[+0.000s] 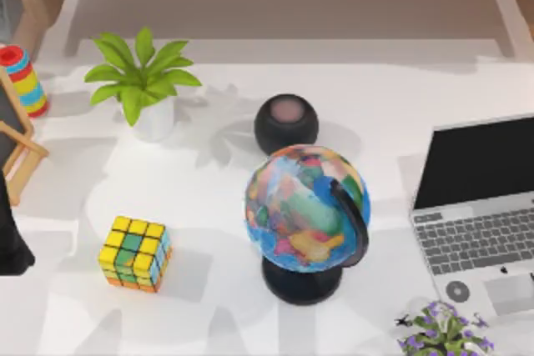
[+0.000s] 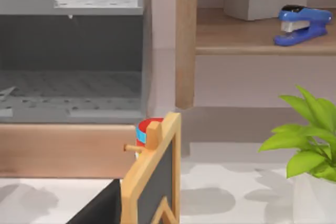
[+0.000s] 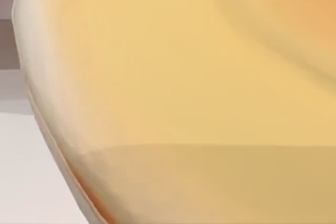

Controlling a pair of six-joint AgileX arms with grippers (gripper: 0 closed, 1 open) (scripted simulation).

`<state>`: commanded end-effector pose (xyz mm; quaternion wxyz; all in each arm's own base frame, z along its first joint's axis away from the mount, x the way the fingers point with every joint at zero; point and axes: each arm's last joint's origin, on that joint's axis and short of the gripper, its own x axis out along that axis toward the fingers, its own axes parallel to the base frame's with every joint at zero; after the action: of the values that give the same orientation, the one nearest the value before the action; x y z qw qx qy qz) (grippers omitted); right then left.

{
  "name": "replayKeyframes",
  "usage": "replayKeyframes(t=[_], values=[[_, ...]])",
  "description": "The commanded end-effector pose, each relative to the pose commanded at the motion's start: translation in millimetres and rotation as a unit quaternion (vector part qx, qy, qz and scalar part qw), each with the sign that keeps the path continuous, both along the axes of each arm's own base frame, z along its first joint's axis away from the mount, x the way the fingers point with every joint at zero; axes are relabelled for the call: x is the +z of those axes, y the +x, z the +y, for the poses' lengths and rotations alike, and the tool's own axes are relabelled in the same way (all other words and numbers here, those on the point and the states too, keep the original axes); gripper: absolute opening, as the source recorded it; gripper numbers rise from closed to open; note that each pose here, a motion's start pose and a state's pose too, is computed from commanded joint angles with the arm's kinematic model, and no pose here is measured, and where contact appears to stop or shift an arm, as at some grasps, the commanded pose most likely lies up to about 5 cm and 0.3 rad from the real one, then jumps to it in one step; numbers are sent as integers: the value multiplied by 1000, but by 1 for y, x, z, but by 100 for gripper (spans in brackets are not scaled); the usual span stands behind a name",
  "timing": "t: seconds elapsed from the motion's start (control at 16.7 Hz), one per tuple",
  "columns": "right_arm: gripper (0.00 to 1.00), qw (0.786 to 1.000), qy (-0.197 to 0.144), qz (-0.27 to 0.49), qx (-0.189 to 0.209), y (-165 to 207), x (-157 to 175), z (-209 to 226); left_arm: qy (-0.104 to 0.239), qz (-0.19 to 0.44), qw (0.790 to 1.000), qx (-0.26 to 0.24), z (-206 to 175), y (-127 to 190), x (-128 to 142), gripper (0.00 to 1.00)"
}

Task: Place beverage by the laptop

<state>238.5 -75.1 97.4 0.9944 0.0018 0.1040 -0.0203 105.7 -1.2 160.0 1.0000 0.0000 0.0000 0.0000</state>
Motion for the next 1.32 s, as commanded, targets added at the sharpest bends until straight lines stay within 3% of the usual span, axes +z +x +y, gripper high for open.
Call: replayKeyframes(t=[0.24,0.66,1.32], values=[[0,1000,-4,-4,12,0,1,2,0,0,1000,0,0,0,0,100],[0,1000,-4,10,-2,-8,12,-3,0,0,1000,0,0,0,0,100],[0,997,-2,80,-14,-63,44,5,0,0,1000,0,0,0,0,100]])
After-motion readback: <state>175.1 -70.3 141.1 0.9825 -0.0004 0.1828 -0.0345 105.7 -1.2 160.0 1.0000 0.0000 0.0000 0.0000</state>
